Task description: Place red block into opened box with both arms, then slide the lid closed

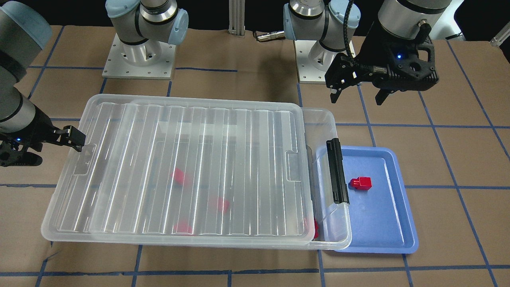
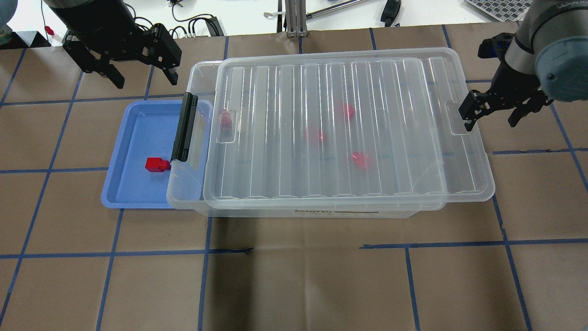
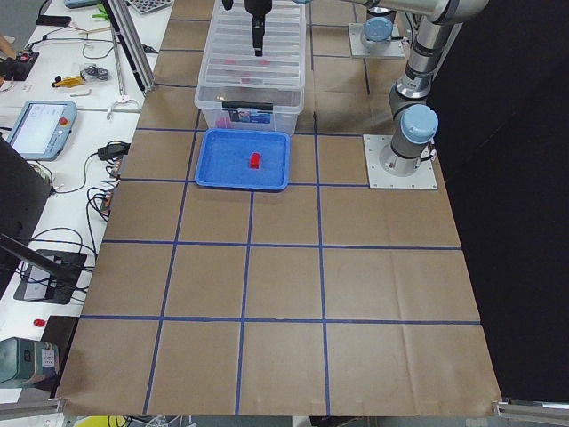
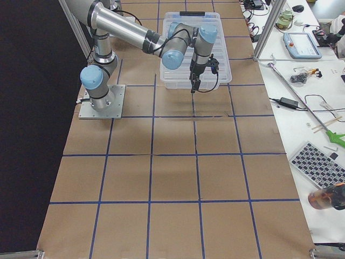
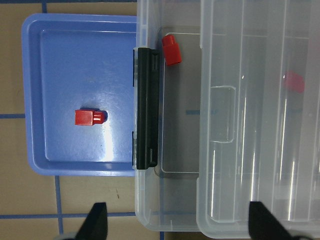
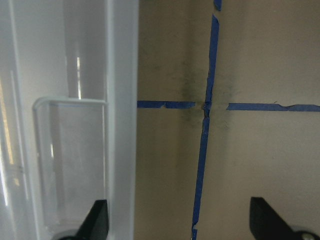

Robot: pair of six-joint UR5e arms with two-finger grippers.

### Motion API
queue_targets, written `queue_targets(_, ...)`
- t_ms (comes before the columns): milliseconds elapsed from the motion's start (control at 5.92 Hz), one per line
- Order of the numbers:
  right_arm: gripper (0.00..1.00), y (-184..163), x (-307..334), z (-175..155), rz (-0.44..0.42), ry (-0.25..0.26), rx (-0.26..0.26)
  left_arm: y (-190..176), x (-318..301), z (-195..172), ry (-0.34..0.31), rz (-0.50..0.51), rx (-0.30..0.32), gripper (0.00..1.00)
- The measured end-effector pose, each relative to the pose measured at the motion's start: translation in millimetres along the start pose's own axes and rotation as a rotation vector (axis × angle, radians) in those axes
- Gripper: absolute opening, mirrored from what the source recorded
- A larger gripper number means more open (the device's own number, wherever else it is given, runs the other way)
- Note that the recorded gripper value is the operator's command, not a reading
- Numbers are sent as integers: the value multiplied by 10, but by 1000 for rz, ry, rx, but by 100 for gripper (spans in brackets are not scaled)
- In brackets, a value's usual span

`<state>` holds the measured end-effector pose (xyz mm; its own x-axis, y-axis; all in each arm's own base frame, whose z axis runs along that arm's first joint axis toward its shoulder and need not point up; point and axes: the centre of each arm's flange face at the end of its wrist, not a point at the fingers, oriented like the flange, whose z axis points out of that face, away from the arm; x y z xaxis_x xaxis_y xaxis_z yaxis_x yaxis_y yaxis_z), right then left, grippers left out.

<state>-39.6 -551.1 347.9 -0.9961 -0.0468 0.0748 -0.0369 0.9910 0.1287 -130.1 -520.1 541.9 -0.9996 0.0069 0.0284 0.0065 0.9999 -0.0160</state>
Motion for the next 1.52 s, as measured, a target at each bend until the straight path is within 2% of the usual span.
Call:
queue_targets(845, 100, 25, 458, 40, -33, 13, 12, -58, -21, -33, 2, -3, -6, 98)
queue_targets(1182, 100, 72, 725, 51, -42, 22, 11, -26, -21, 5, 5, 19, -46, 98)
queue_targets(1520, 100, 129, 967, 55, -47, 33, 7, -26, -21, 19, 9, 48, -54, 98)
